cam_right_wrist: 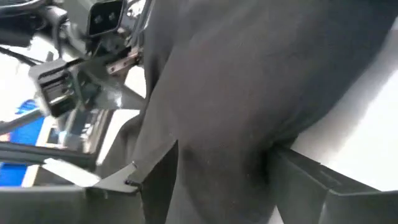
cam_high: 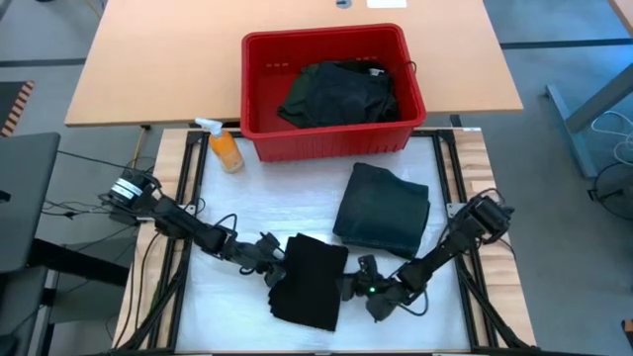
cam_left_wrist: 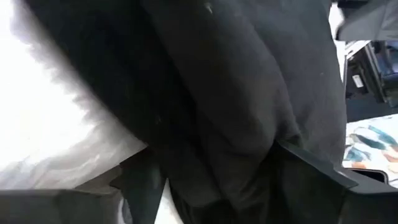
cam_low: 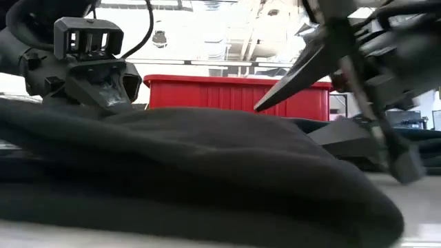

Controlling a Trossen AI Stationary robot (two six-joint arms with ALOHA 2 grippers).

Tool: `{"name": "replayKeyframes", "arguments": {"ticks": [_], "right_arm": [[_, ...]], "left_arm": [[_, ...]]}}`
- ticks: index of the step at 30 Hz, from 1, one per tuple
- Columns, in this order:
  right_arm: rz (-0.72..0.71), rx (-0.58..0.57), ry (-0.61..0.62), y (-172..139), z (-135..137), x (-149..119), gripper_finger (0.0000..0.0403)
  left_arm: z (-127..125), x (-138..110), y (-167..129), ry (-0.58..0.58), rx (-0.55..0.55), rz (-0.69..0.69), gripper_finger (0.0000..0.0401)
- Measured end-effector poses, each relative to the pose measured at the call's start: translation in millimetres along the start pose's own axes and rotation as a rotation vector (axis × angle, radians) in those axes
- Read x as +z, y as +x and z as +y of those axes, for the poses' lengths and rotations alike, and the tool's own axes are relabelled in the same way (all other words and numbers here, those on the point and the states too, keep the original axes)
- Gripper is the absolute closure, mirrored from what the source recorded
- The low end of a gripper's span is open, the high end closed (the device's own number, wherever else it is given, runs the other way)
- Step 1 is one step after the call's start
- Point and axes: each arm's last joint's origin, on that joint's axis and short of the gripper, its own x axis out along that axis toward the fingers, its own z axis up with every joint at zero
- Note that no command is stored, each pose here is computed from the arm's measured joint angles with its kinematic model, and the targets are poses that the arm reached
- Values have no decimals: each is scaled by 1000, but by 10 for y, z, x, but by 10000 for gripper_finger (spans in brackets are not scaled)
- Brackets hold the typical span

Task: Fold Laundry from Bin
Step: Stack the black shirt on top of the dark blue pants

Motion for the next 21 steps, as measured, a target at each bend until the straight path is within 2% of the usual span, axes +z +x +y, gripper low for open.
{"name": "replayKeyframes", "arguments": {"ticks": [3,5,8,11,13,17,21], "right_arm": [[-9,-4,-58,45,42,27,176],[6,-7,-93,74,63,40,214],[30,-3,-173,87,93,30,295],[31,26,-247,76,186,18,367],[30,56,-296,56,305,26,367],[28,122,-371,-59,631,122,363],[33,122,-469,-264,917,268,362]], "left_arm": [[-16,8,12,7,21,5,153],[-16,11,14,12,27,-5,183],[-21,19,15,16,27,-25,255],[-60,36,12,42,2,-75,347],[-141,63,2,56,-64,-138,382],[-333,154,-13,80,-191,-223,384],[-563,257,-9,129,-254,-274,387]]}}
